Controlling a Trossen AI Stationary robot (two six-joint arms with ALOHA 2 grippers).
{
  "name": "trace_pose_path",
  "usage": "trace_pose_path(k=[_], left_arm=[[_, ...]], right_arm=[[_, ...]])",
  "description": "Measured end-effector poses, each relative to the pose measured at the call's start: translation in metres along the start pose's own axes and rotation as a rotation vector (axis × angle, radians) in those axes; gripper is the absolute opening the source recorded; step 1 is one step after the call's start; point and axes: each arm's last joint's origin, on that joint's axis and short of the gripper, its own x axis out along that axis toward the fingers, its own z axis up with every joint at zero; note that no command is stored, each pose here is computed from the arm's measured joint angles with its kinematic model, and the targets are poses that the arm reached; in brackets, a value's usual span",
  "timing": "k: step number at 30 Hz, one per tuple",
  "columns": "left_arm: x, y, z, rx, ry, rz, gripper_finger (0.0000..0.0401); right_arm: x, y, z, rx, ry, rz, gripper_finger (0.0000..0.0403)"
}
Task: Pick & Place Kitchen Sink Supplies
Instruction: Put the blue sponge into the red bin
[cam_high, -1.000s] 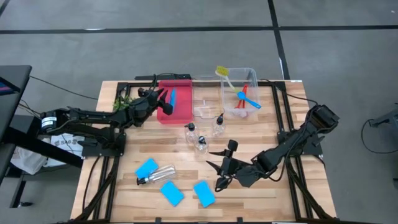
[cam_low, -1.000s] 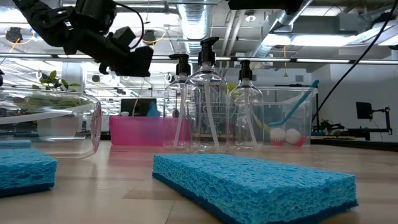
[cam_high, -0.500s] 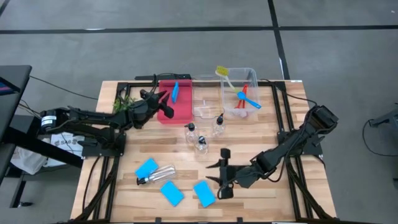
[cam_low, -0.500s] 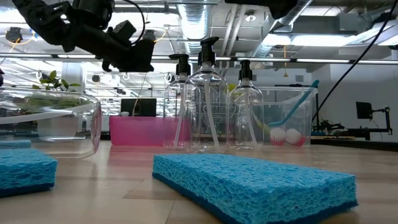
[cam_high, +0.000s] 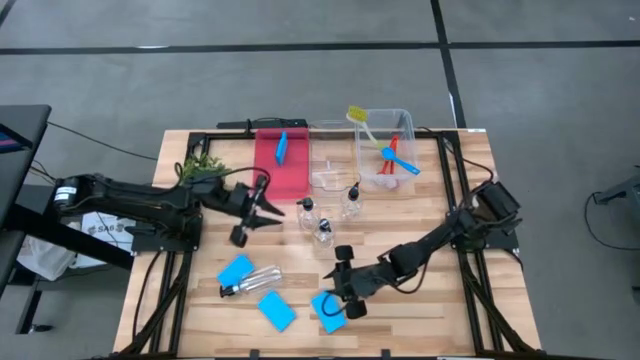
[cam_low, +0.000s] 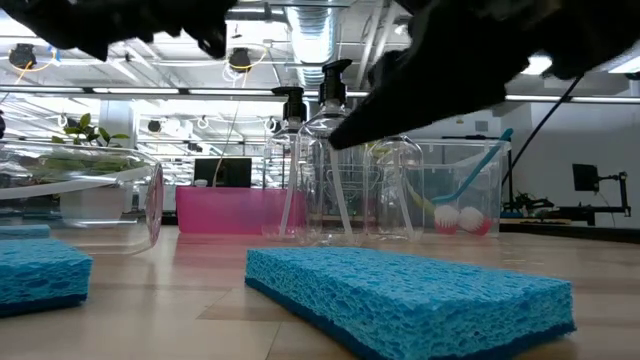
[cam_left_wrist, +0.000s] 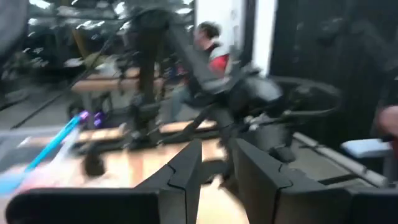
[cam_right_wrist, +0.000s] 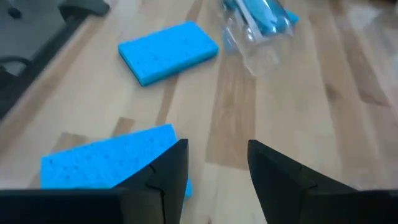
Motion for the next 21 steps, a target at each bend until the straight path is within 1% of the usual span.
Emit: trace_pose_path(k=[2,5,6,8,12,15,17,21], left_arm=[[-0.001,-0.005,0.004,-0.018,-0.021,-0.018,0.0094],[0.0,-0.011,0.005,-0.164,-0.017,-0.054,0.0094],[0.001,-0.014,0.004,-0.186,-0.014,-0.067,0.0094],[0.004,-0.019,0.002,-0.193,-0.005,-0.094,0.0094],[0.013,-0.031,-0.007,-0.214,0.042,-0.123,0.0094],[0.021,-0.039,-0.014,-0.221,0.065,-0.092,0.0094],[0.025,-0.044,-0.018,-0.222,0.073,-0.071,0.0094],[0.029,-0.05,-0.022,-0.224,0.08,-0.086,0.0094]], right_arm=[[0.004,-0.002,0.003,0.01,-0.004,0.023,0.0159],[0.015,-0.004,0.002,0.044,0.017,0.031,0.0159],[0.019,-0.006,0.001,0.044,0.036,0.028,0.0159],[0.025,-0.009,0.0,0.041,0.082,0.037,0.0159],[0.038,-0.013,-0.001,0.056,0.155,0.103,0.0159],[0.046,-0.014,-0.006,0.055,0.203,0.109,0.0159],[0.053,-0.013,-0.015,0.057,0.236,0.119,0.0159],[0.056,-0.01,-0.019,0.106,0.264,0.158,0.0159]])
